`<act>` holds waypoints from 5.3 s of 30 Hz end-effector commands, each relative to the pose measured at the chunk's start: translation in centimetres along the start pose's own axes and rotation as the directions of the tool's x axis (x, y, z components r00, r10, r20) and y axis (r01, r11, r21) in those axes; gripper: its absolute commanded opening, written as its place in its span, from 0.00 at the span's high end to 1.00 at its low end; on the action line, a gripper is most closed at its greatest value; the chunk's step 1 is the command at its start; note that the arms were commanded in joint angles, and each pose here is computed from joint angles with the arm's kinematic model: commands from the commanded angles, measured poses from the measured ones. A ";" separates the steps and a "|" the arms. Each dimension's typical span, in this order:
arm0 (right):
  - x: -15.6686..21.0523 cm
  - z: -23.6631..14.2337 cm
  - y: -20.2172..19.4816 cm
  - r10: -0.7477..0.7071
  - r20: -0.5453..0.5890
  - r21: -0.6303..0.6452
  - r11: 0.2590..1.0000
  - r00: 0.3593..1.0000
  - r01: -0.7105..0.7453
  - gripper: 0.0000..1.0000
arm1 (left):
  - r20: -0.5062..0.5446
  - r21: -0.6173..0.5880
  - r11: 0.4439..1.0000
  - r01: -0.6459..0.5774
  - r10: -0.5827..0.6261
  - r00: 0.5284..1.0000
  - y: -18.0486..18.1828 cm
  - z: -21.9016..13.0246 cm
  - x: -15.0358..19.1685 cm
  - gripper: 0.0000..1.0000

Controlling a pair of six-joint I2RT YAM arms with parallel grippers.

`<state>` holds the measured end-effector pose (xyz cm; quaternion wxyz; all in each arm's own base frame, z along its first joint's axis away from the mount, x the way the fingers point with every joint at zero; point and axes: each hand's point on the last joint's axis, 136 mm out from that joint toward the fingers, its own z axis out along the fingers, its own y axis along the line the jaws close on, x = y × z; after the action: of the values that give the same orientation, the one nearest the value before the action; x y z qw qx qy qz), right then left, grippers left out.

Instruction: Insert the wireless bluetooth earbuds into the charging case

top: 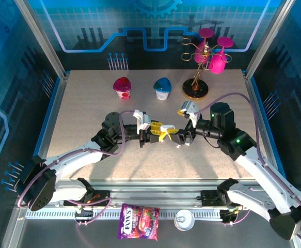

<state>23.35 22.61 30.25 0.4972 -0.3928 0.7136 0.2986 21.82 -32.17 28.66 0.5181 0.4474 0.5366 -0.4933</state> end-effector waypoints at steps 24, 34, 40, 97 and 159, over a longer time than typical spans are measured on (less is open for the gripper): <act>-3.5 0.2 -1.6 -0.075 0.086 -0.096 0.992 0.993 0.083 0.00 | 0.161 0.088 0.996 -0.007 -0.007 0.987 4.9 -1.7 -2.9 1.00; -3.6 2.0 0.9 -0.095 0.072 -0.233 0.966 0.993 0.109 0.28 | 0.167 0.174 0.985 0.003 -0.033 0.985 2.5 -2.5 -4.4 1.00; -3.5 2.3 1.6 -0.079 0.055 -0.290 0.953 0.995 0.092 0.59 | 0.141 0.206 0.978 0.014 -0.044 0.989 1.7 -2.7 -4.4 1.00; -3.2 3.0 1.4 -0.054 0.092 -0.288 0.954 0.994 0.078 0.89 | 0.171 0.167 0.985 0.053 -0.082 0.982 2.5 -2.6 -5.2 0.67; 8.5 -0.5 -12.5 0.668 0.037 0.366 0.683 0.743 -0.632 0.06 | 0.176 -0.240 0.962 -0.133 0.178 0.968 6.5 -5.6 1.7 1.00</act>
<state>32.66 15.95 27.51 0.4595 -0.0861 0.8022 0.3714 27.93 -26.69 24.24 0.6156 0.3764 0.5306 -0.4447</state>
